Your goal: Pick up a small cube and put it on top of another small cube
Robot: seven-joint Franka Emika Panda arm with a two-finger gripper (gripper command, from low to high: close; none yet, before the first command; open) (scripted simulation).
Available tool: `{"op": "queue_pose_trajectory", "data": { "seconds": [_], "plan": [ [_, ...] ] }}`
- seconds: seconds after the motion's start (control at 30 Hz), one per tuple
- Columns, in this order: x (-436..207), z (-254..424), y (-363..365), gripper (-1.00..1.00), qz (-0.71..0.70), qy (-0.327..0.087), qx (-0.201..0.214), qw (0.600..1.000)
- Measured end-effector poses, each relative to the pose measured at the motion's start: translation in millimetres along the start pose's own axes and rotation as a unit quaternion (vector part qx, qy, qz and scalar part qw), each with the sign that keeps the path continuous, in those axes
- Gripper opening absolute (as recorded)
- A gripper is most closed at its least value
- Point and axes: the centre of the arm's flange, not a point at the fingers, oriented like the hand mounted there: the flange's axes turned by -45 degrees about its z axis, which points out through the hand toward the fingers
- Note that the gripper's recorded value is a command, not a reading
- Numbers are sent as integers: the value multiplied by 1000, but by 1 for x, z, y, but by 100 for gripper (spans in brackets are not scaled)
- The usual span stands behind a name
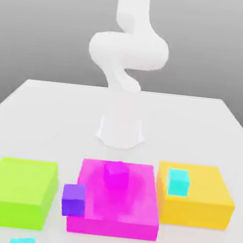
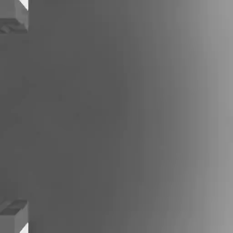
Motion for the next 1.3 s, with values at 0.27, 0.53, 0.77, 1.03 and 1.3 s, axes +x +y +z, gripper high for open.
{"op": "queue_pose_trajectory", "data": {
  "seconds": [0.27,0.53,0.77,1.03,1.3],
  "plan": [
    [-3,137,40,0,-22,-96,19,995],
    [-44,266,82,0,-42,-186,30,981],
    [-109,366,121,0,-59,-264,32,962],
    [-209,457,165,0,-86,-351,29,932],
    [-259,509,170,-100,-90,-360,29,928]
  ]
}}
